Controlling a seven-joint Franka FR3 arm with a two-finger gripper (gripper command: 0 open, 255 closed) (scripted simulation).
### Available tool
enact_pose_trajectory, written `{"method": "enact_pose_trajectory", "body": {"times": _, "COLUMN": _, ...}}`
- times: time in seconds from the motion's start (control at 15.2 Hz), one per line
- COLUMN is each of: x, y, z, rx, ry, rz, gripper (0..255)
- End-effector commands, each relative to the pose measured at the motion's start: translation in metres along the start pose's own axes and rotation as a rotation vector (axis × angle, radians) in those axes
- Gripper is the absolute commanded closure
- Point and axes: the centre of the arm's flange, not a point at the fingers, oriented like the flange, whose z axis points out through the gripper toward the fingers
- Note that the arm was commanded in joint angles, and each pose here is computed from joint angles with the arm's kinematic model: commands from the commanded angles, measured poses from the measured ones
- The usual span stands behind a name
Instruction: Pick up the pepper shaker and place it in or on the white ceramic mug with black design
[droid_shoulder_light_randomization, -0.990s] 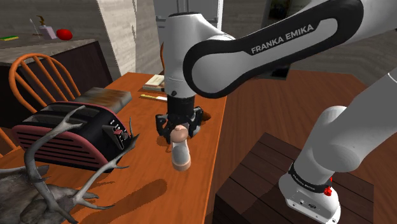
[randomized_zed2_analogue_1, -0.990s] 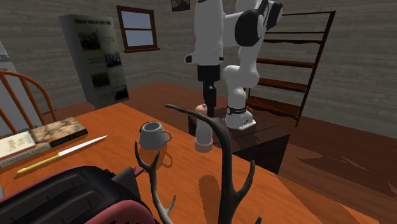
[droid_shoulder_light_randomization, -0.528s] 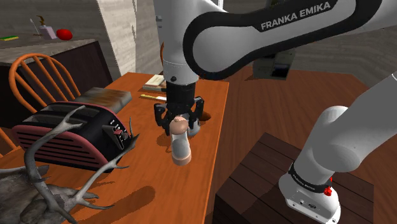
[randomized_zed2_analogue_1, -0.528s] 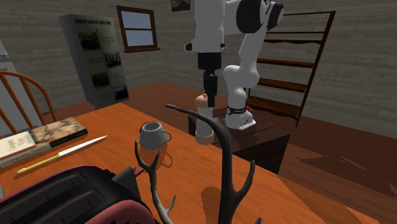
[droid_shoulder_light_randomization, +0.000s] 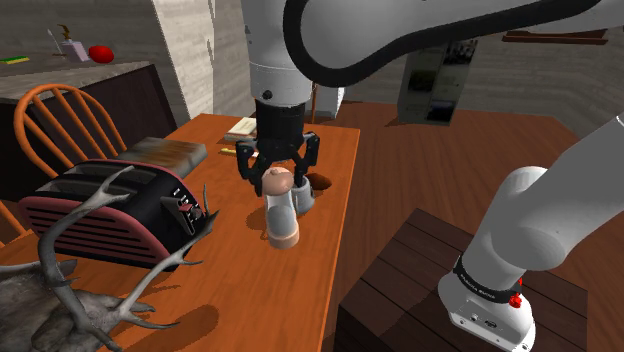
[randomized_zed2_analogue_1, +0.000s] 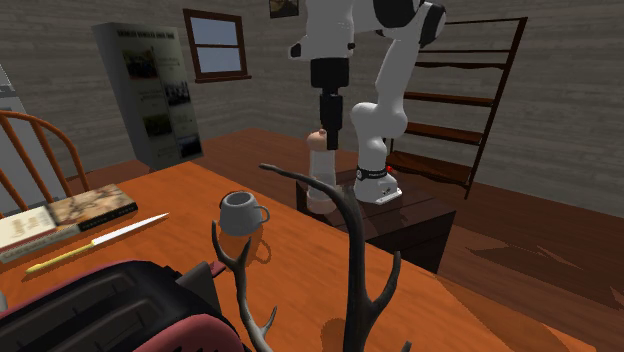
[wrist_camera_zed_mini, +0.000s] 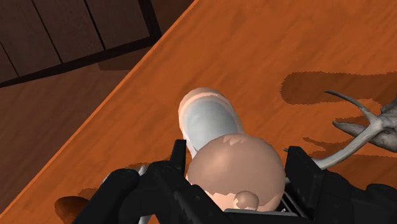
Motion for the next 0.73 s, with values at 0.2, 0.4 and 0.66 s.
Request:
{"method": "enact_pose_trajectory", "body": {"times": 0.2, "x": 0.010, "y": 0.005, "z": -0.022, "rx": 0.000, "ry": 0.000, "rz": 0.000, "gripper": 255}}
{"method": "enact_pose_trajectory", "body": {"times": 0.4, "x": 0.042, "y": 0.023, "z": -0.036, "rx": 0.000, "ry": 0.000, "rz": 0.000, "gripper": 255}}
{"method": "enact_pose_trajectory", "body": {"times": 0.66, "x": 0.086, "y": 0.048, "z": -0.053, "rx": 0.000, "ry": 0.000, "rz": 0.000, "gripper": 255}}
